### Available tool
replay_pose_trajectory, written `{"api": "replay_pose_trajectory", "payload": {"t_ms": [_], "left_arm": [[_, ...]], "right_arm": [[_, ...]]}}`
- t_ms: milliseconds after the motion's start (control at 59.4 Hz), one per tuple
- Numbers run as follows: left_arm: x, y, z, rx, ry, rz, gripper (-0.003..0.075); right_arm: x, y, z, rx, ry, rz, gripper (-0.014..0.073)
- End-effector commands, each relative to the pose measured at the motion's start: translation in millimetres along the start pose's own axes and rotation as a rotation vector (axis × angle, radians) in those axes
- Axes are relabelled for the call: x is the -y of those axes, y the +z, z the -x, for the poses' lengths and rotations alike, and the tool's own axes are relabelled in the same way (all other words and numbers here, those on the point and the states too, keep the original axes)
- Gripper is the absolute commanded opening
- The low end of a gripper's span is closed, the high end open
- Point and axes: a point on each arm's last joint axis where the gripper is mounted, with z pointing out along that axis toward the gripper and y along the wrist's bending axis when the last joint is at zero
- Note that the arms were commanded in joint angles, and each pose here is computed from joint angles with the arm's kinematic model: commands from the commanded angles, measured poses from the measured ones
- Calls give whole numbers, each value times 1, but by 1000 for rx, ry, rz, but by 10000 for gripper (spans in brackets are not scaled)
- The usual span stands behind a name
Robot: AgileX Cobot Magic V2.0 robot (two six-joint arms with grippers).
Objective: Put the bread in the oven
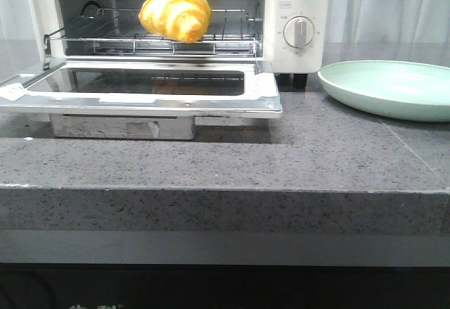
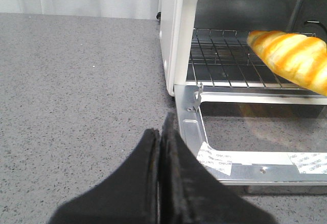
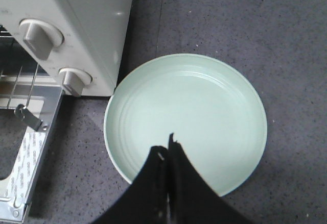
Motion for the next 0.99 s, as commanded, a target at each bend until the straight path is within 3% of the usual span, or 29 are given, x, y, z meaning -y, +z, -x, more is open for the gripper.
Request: {"api": "replay_pose_trajectory", "payload": {"t_ms": [0,185,454,639,976], "left_arm": [[0,-3,15,99,-8,6,-20],[0,-3,15,99,-8,6,-20],[0,-3,15,99,-8,6,-20],[0,-3,15,99,-8,6,-20],[0,-3,15,99,-8,6,-20]], "right_arm": [[4,-27,-4,165,-2,53,-67],[17,-45,-57,291,22,133,-70],[38,-65,-128,443,-18,157,-70],[42,-78,-138,509,-11,172,-70],[43,-78,-138,509,-11,171,-70]]}}
